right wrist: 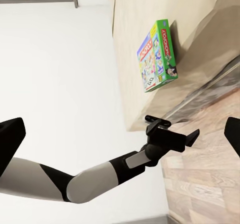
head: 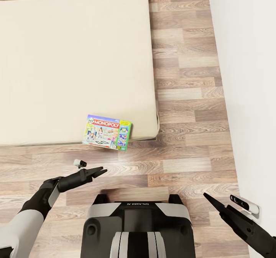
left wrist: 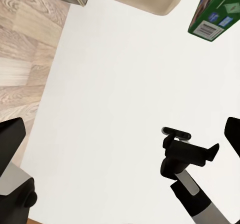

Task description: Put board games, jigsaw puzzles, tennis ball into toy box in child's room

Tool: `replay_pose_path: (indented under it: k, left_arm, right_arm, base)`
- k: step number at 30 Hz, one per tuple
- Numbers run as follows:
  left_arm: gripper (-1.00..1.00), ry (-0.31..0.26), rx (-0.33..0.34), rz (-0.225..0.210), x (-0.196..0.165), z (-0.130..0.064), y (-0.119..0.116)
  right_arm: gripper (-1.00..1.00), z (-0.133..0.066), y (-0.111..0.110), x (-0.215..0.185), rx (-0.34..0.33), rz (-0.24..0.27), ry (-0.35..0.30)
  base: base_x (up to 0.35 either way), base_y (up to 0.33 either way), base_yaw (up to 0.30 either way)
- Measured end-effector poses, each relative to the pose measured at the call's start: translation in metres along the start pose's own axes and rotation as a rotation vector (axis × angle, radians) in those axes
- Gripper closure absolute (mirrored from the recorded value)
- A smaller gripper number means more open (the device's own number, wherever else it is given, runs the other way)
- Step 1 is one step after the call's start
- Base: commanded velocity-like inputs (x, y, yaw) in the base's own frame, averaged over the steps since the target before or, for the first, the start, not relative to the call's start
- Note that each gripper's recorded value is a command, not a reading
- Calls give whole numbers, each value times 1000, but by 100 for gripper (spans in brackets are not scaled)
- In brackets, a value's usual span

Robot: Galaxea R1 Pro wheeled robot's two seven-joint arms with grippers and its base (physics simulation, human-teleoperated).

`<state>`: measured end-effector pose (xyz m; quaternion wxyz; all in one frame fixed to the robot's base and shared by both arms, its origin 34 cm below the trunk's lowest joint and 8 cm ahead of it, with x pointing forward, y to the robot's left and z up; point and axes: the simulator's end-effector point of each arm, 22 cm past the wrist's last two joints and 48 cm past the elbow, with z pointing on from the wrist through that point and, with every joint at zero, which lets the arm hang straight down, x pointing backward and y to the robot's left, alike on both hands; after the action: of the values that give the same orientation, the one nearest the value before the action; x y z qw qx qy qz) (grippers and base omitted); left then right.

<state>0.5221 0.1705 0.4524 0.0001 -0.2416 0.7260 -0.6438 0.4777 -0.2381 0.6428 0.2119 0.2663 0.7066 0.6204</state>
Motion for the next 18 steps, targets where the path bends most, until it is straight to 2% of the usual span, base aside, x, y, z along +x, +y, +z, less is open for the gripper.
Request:
replay_pose_path:
  k: [10, 18]
  left_arm:
    - [-100, -1, 1, 1, 1, 0, 0]
    - [-100, -1, 1, 3, 5, -3, -13]
  right_arm:
    - [-100, 0, 0, 0, -1, 0, 1]
    - [-100, -1, 13, 0, -1, 0, 0]
  base:
    - [0, -3, 0]
    - [0, 0, 0]
